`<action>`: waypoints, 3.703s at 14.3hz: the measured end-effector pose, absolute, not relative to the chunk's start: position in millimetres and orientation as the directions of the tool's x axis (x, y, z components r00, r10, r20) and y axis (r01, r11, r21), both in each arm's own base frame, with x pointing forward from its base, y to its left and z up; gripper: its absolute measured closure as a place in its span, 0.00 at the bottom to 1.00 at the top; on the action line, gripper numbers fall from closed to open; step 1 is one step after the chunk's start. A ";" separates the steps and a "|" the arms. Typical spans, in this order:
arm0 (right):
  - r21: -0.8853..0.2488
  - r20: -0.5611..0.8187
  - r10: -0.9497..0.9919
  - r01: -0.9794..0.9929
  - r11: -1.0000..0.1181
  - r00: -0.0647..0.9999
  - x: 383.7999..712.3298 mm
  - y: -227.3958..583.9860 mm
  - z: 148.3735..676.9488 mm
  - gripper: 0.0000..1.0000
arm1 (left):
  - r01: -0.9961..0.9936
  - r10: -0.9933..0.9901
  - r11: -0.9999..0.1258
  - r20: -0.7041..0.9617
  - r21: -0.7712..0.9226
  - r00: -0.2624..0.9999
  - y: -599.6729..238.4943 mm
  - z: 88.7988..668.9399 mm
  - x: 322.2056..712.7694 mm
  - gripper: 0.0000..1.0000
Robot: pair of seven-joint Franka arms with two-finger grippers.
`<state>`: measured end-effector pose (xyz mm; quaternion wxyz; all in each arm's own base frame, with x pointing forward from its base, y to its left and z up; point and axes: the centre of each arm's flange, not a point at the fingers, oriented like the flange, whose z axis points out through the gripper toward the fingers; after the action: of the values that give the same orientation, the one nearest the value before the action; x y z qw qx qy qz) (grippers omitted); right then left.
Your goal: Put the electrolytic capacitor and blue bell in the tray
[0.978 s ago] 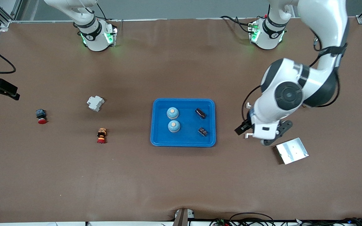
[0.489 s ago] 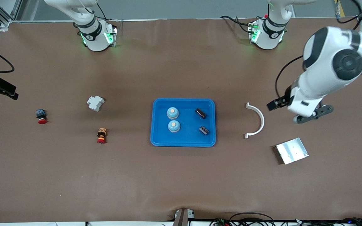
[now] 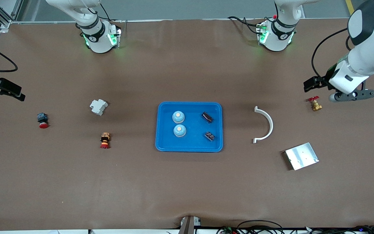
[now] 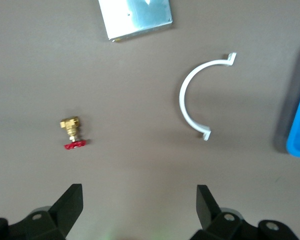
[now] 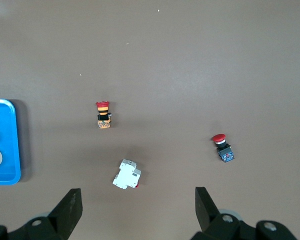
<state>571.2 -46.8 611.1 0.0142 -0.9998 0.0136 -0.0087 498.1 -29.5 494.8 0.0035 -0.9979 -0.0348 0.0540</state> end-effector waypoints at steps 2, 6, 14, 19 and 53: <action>-0.029 0.019 -0.029 -0.029 -0.999 0.999 571.1 -47.7 611.4 0.00 | 0.053 0.055 -0.998 -0.097 -0.017 0.994 -26.4 500.6 486.3 0.00; -0.029 0.021 -0.028 -0.027 -0.999 0.999 571.4 -47.4 611.7 0.00 | 0.061 0.062 -0.998 -0.075 -0.017 0.995 -22.8 518.0 483.3 0.00; -0.022 0.029 -0.032 -0.031 -0.999 0.999 571.7 -53.8 612.4 0.00 | 0.090 0.091 -0.996 0.009 0.020 0.996 -0.8 583.8 531.4 0.00; -0.012 0.031 -0.028 -0.028 -1.000 0.999 572.0 -54.0 612.7 0.00 | 0.083 0.086 -0.995 0.079 0.048 0.993 3.1 612.1 567.3 0.00; 0.006 0.042 -0.020 -0.021 -1.000 0.999 573.3 -53.1 613.5 0.00 | 0.091 0.095 -0.995 0.079 0.046 0.992 10.4 602.5 598.8 0.00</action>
<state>573.3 -53.1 613.5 -0.0033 -0.9997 0.0103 -0.0208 598.8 10.4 602.5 -0.0214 -0.9979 -0.0466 -0.0404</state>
